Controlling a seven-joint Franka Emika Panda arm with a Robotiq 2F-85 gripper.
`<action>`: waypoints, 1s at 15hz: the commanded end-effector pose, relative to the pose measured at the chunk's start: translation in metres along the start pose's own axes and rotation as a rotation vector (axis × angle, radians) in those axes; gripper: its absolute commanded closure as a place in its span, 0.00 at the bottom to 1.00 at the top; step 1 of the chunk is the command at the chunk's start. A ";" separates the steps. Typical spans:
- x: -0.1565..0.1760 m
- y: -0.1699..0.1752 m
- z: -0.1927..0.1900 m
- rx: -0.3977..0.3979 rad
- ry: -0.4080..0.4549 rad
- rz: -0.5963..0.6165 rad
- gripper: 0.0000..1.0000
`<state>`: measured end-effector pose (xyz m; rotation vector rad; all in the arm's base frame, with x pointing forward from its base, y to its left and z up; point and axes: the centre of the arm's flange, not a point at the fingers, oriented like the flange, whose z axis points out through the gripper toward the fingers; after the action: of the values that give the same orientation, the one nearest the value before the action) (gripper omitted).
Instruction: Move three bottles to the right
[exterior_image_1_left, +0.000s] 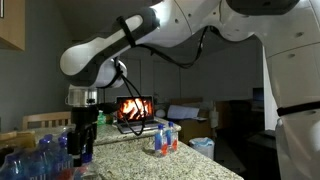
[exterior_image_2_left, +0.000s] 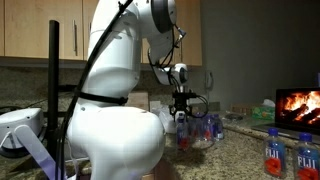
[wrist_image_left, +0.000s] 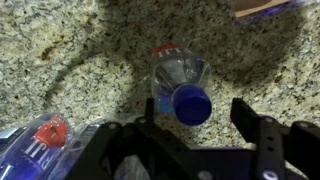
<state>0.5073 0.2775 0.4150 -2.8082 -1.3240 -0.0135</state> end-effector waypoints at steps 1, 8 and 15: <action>-0.009 -0.003 0.002 -0.004 0.005 0.010 0.52; -0.008 -0.005 0.005 0.002 -0.009 0.013 0.85; -0.003 -0.016 -0.011 0.012 -0.004 0.242 0.85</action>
<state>0.5055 0.2791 0.4140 -2.8698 -1.1860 -0.0034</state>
